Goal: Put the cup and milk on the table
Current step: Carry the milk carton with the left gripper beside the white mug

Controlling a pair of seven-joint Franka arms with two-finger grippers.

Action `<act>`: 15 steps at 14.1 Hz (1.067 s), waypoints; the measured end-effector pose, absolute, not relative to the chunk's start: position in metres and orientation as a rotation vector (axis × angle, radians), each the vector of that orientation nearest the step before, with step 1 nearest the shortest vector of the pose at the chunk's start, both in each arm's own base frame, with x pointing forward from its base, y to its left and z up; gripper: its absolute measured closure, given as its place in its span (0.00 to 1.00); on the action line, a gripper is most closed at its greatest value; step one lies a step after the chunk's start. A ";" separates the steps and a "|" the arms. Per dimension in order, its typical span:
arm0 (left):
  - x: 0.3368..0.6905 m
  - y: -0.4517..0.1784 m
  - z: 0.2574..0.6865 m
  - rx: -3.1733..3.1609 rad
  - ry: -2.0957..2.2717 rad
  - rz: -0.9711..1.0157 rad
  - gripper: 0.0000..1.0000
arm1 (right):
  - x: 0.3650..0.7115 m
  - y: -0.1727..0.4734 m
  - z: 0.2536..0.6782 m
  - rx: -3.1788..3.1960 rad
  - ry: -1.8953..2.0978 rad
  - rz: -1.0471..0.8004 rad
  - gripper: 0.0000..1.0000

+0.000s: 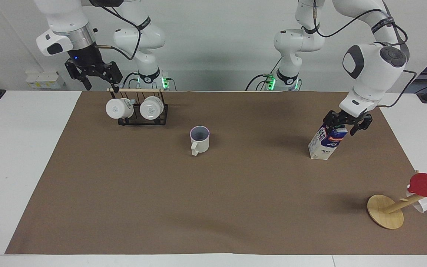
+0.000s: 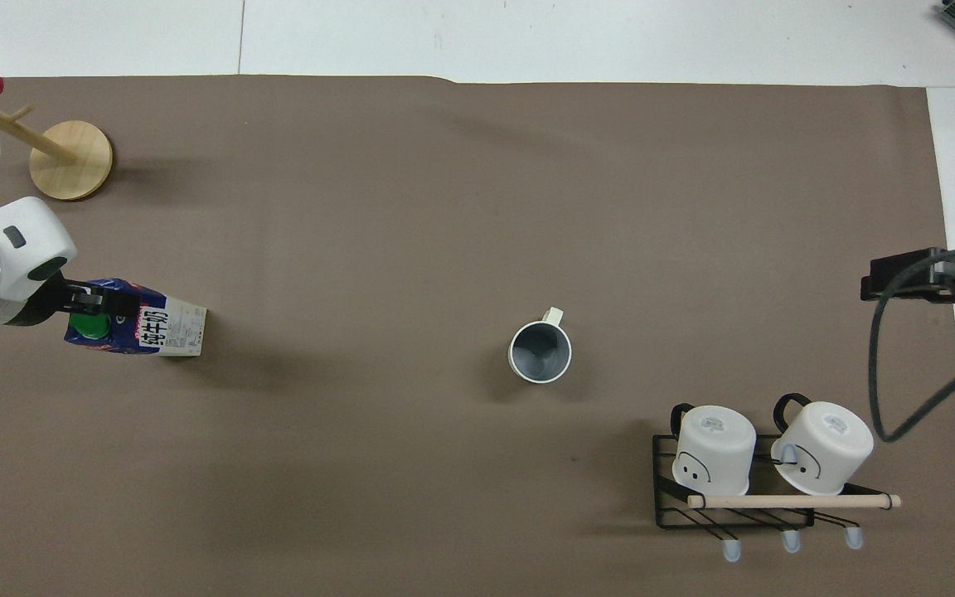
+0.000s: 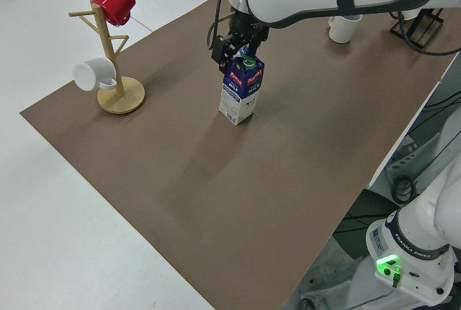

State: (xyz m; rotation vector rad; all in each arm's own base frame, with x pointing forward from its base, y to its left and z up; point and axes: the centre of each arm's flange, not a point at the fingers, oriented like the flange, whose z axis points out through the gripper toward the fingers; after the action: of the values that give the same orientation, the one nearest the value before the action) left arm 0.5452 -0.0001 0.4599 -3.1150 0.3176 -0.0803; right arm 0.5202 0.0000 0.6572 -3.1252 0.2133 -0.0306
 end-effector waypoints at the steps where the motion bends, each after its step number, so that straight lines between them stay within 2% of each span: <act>1: 0.545 0.000 0.459 -3.115 0.318 -0.080 0.04 | 0.516 -0.004 0.665 -3.128 0.196 0.001 0.00; 4: 0.545 -0.001 0.458 -3.114 0.319 -0.088 0.43 | 0.514 -0.005 0.679 -3.128 0.184 -0.028 0.00; 6: 0.546 -0.001 0.459 -3.114 0.321 -0.091 0.59 | 0.515 -0.003 0.677 -3.129 0.173 -0.021 0.00; 9: 0.545 -0.019 0.465 -3.114 0.338 -0.112 0.64 | 0.516 -0.003 0.670 -3.132 0.120 0.001 0.00; 15: 0.527 -0.152 0.483 -3.148 0.270 -0.179 0.65 | 0.515 -0.004 0.669 -3.132 0.120 0.004 0.00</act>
State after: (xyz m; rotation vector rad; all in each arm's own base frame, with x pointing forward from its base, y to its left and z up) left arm 0.5270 -0.1518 0.4835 -3.1476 0.2703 -0.1785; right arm 0.5146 -0.0036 0.6695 -3.1322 0.1202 0.0044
